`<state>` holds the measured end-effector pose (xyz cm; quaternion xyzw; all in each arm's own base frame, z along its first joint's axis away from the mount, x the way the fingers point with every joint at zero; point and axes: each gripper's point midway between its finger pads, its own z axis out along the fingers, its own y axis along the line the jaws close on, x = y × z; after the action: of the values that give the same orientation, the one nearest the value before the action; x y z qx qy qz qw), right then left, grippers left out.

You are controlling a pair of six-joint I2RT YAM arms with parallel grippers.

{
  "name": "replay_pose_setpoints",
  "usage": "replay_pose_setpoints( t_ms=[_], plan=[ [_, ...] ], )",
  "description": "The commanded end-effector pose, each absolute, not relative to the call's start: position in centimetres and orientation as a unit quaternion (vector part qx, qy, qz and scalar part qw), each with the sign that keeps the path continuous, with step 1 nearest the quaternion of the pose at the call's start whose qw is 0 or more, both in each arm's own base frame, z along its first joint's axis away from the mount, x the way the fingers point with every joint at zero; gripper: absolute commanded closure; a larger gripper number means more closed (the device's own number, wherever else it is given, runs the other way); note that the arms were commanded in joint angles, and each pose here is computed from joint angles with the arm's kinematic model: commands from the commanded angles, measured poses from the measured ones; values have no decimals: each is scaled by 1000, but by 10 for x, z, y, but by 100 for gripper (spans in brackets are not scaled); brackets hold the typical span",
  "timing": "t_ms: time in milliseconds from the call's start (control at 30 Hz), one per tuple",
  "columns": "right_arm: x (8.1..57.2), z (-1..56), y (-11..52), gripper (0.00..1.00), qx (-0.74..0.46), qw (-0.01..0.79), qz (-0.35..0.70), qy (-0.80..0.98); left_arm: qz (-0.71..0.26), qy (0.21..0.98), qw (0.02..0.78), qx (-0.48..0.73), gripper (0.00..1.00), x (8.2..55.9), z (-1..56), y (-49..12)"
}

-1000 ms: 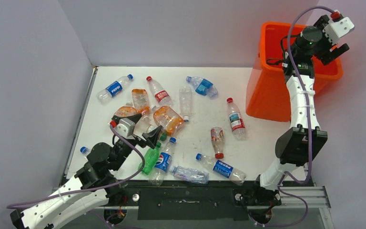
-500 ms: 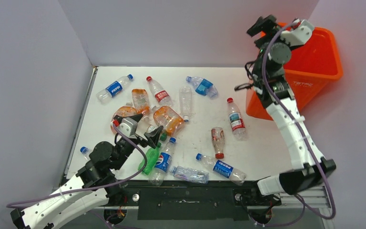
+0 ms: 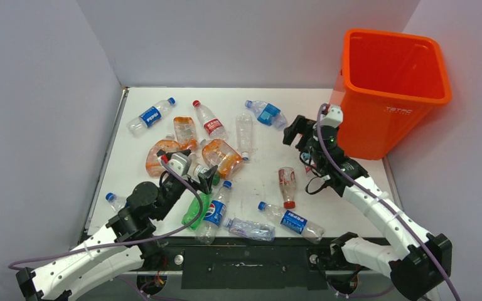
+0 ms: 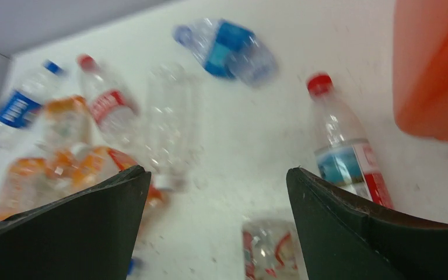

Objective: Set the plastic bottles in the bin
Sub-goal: Pick up the plastic bottle at the center of the board.

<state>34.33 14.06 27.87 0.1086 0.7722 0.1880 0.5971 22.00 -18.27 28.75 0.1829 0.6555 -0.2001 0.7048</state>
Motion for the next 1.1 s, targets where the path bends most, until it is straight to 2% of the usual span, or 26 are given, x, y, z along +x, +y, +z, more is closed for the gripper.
replay_pose_setpoints(
  t_ms=[0,167,267,367,500,833,1000,1067],
  plan=[
    [325,196,113,10,137,506,90,847,-191,660,700,196,4,224,283,-187],
    [323,167,58,10,193,513,20,836,-200,666,686,212,4,223,277,-196],
    [326,141,41,10,208,476,9,854,-206,666,683,217,4,222,276,-200],
    [328,114,42,10,203,443,9,873,-213,665,681,221,4,220,276,-203],
    [334,101,54,10,189,439,42,878,-224,663,679,225,4,217,277,-205],
    [345,52,46,10,187,389,19,902,-234,660,675,232,4,214,278,-209],
    [346,39,60,2,180,377,53,907,-236,660,674,235,4,213,277,-211],
    [344,39,65,10,176,375,68,908,-237,659,674,236,4,213,278,-211]
  ],
)
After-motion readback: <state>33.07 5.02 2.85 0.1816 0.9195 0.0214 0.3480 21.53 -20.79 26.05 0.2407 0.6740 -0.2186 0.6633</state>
